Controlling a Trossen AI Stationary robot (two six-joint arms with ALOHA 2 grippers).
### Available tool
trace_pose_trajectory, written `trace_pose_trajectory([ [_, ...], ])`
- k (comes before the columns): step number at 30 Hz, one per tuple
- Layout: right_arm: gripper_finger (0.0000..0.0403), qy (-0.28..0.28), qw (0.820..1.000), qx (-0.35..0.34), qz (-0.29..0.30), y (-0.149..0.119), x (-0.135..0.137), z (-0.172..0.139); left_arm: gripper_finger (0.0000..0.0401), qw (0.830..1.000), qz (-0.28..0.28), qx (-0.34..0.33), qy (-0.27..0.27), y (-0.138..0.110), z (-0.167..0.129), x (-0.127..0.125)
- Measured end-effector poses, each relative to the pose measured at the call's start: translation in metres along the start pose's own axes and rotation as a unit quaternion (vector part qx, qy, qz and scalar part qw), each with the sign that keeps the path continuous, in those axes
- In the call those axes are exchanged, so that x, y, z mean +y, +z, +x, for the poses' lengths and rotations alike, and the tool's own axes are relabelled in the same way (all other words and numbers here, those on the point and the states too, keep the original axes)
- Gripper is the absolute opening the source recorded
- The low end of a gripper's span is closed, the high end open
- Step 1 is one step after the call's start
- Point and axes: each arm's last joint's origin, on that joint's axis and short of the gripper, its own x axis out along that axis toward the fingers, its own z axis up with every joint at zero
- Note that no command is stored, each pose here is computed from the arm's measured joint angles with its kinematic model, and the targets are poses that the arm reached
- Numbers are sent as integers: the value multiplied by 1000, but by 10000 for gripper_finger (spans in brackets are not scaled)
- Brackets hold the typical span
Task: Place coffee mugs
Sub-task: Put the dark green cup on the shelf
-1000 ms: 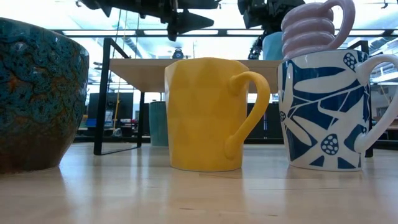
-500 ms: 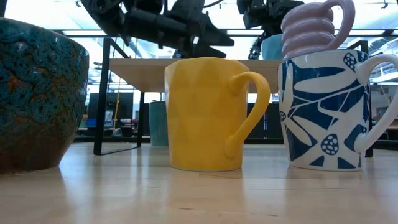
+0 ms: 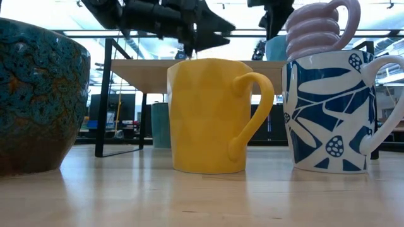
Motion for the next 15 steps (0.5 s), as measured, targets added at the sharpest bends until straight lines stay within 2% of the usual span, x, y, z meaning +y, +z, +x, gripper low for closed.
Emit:
trace_pose_trajectory([
  [6, 125, -12, 999, -50, -8, 4, 3, -18, 258, 998, -14, 39, 38, 15, -21, 23],
  [11, 127, -32, 993, -116, -2, 15, -5, -22, 258, 994, -61, 81, 39, 15, -37, 61],
  [15, 126, -63, 991, -116, 23, 15, -9, -23, 258, 989, -86, 105, 57, 10, -46, 95],
])
